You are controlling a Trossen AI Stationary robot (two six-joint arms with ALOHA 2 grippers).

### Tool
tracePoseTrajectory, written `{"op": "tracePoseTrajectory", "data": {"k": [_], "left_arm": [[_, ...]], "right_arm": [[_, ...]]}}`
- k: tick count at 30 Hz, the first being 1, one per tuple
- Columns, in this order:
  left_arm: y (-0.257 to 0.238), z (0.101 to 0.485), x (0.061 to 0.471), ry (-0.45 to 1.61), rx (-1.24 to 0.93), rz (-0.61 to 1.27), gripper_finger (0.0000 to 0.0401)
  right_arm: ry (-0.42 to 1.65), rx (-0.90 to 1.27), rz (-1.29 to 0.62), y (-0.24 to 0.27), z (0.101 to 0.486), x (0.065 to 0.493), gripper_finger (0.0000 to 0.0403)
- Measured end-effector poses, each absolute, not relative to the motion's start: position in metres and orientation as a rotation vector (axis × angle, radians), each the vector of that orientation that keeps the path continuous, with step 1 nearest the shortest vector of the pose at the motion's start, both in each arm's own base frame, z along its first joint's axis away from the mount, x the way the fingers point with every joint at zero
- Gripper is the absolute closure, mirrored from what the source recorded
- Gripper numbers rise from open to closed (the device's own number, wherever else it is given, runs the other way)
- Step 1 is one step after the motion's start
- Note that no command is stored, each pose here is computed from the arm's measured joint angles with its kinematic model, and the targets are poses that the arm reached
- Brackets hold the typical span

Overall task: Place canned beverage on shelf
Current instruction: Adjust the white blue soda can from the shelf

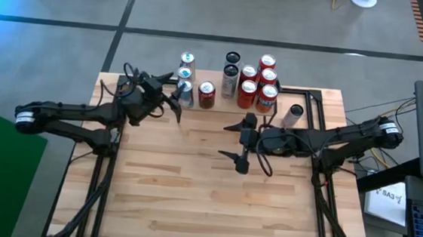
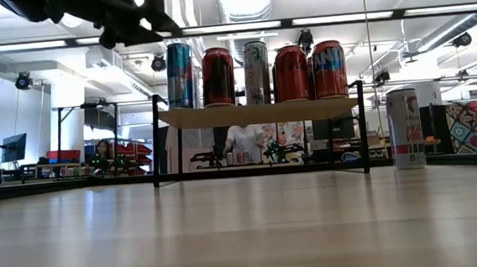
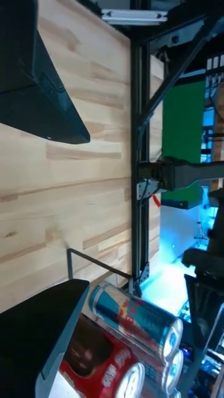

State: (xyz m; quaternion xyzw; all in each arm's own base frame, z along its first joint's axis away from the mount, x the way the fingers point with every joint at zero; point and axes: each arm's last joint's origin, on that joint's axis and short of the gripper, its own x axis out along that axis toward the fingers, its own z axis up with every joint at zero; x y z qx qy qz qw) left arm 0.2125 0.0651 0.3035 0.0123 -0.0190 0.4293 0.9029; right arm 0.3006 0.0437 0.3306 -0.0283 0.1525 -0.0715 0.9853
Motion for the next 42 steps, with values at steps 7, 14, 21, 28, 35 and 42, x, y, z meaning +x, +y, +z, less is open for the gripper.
{"op": "tracePoseTrajectory", "data": {"k": [7,14,21,28,35,42], "left_arm": [[0.061,0.317,0.194,-0.048,0.099,0.889,0.0128],[0.058,0.323,0.181,-0.026,0.153,0.82,0.0175],[0.072,0.329,0.179,0.013,0.187,0.827,0.0287],[0.098,0.328,0.175,0.149,0.257,0.724,0.0393],[0.127,0.307,0.16,0.277,0.248,0.782,0.0399],[0.133,0.304,0.158,0.283,0.253,0.775,0.0401]], "right_arm": [[0.349,-0.027,-0.199,0.028,0.374,0.298,0.0046],[0.335,-0.042,-0.297,-0.004,0.402,0.296,0.0101],[0.324,-0.062,-0.408,-0.039,0.41,0.292,0.0201],[0.37,-0.101,-0.512,-0.073,0.408,0.285,0.0355],[0.389,-0.149,-0.555,-0.095,0.408,0.279,0.0392],[0.331,-0.066,-0.486,-0.118,0.411,0.272,0.0394]]}}
